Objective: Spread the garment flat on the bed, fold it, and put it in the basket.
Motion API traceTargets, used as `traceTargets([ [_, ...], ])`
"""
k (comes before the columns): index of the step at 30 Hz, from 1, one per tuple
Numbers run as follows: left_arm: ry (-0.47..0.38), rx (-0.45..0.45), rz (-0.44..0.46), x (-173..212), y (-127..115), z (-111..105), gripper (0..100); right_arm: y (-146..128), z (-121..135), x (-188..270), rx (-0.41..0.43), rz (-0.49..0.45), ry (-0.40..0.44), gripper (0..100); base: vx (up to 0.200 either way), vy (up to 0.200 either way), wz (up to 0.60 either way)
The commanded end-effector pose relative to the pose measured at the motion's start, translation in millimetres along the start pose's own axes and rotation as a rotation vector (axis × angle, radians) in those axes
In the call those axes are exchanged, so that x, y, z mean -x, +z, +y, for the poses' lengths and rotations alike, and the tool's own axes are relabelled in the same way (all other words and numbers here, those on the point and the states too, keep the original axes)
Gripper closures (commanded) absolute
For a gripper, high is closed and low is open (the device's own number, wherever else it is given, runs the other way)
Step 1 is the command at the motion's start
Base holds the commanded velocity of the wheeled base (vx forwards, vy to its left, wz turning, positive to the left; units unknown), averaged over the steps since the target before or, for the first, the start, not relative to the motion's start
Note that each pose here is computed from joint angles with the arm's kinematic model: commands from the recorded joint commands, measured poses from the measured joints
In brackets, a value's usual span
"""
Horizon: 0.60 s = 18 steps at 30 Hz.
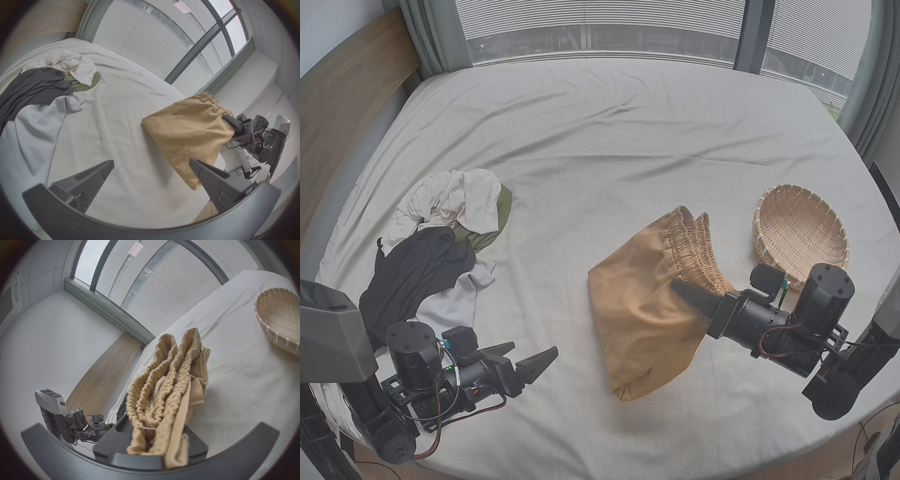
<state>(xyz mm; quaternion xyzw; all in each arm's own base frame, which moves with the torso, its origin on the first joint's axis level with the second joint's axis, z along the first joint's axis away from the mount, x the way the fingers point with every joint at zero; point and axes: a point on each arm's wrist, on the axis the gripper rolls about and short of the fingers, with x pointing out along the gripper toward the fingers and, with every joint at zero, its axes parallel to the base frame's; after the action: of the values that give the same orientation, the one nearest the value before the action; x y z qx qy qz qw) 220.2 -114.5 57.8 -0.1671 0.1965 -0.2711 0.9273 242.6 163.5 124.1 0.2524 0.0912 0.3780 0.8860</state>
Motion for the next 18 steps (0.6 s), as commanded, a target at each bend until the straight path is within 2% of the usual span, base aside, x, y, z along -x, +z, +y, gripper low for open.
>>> traceTargets([
  [1, -0.005, -0.001, -0.003, -1.0, 0.6, -0.8, 0, 14.7, 4.9, 0.2, 0.064, -0.049, 0.012, 100, 0.000, 0.000, 0.00],
  [4, -0.004, -0.001, 0.006, -0.4, -1.4, -0.9, 0, 23.5, 1.3, -2.4, 0.126, -0.080, 0.001, 100, 0.000, 0.000, 0.00],
  [11, -0.009, -0.005, 0.009, -0.6, -2.0, -2.3, 0, 40.1, -1.6, -3.0, 0.198, -0.099, -0.035, 100, 0.000, 0.000, 0.00],
  [12, -0.009, -0.005, 0.009, -0.9, -1.9, -2.3, 0, 42.4, -5.4, -1.9, 0.253, -0.102, -0.051, 100, 0.000, 0.000, 0.00],
  [14, -0.011, -0.006, 0.005, -1.0, -1.2, -2.6, 0, 47.7, -12.3, -0.3, 0.312, -0.116, -0.080, 100, 0.000, 0.000, 0.00],
  [18, -0.011, -0.006, 0.005, -0.5, -1.1, -2.7, 0, 54.1, -18.6, 0.2, 0.371, -0.134, -0.105, 100, 0.000, 0.000, 0.00],
])
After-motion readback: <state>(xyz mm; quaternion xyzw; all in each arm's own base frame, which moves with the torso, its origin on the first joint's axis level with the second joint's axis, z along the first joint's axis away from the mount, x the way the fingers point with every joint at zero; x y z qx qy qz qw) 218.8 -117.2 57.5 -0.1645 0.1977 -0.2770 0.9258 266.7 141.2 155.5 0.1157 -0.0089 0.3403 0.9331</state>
